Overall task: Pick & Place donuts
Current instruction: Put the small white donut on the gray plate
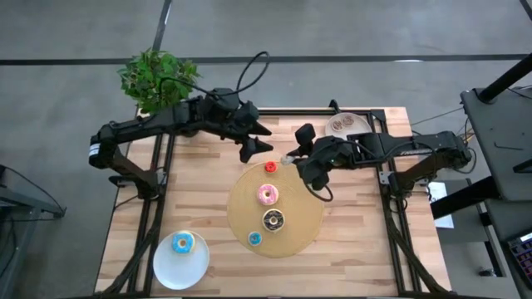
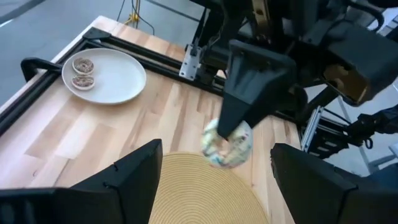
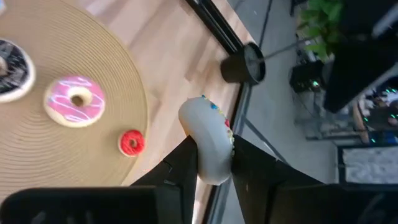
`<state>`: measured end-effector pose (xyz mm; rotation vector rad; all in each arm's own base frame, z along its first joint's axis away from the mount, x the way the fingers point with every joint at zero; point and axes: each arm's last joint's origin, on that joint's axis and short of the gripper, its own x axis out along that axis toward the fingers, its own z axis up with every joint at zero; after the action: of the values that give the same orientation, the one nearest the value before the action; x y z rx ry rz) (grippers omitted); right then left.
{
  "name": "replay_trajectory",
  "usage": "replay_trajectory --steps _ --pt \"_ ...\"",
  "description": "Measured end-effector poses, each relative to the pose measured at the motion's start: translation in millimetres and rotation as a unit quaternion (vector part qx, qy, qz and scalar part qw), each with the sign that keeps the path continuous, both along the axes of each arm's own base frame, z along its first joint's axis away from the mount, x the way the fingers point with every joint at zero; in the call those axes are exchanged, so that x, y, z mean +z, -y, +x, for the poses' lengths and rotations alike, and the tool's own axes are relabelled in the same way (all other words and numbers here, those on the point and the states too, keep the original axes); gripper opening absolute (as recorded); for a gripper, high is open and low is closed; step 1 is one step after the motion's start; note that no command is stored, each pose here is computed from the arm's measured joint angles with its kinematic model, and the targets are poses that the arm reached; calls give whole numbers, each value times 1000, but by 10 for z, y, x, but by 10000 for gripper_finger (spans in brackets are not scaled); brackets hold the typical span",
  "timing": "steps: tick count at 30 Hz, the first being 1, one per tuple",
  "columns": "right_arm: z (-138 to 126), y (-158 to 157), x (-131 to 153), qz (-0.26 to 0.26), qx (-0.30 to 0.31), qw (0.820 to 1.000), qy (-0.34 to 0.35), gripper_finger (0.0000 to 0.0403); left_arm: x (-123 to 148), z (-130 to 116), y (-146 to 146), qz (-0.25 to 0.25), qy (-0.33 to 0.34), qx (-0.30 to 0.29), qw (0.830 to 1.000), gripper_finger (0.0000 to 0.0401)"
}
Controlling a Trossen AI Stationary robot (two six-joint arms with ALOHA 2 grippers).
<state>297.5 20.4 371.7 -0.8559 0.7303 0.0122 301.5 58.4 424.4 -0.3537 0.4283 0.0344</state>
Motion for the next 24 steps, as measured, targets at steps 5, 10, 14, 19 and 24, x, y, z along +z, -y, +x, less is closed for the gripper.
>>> replay_trajectory --steps 5,10,14,19,24 --pt "-13 46 6 -5 -29 1000 3 74 -8 7 -1 -1 -2 0 1000 271" --pt "-55 147 -9 -21 -101 995 -4 75 -24 15 -2 -2 -6 0 1000 271" --pt "-118 253 -43 -49 -178 983 -21 80 -23 16 -2 -2 -6 -1 1000 271" --pt "-217 377 -100 -51 -253 965 -47 79 -22 16 -2 -2 -6 -1 1000 271" --pt "-324 500 -160 -21 -317 945 -71 71 -21 16 -2 -2 -5 -1 1000 271"
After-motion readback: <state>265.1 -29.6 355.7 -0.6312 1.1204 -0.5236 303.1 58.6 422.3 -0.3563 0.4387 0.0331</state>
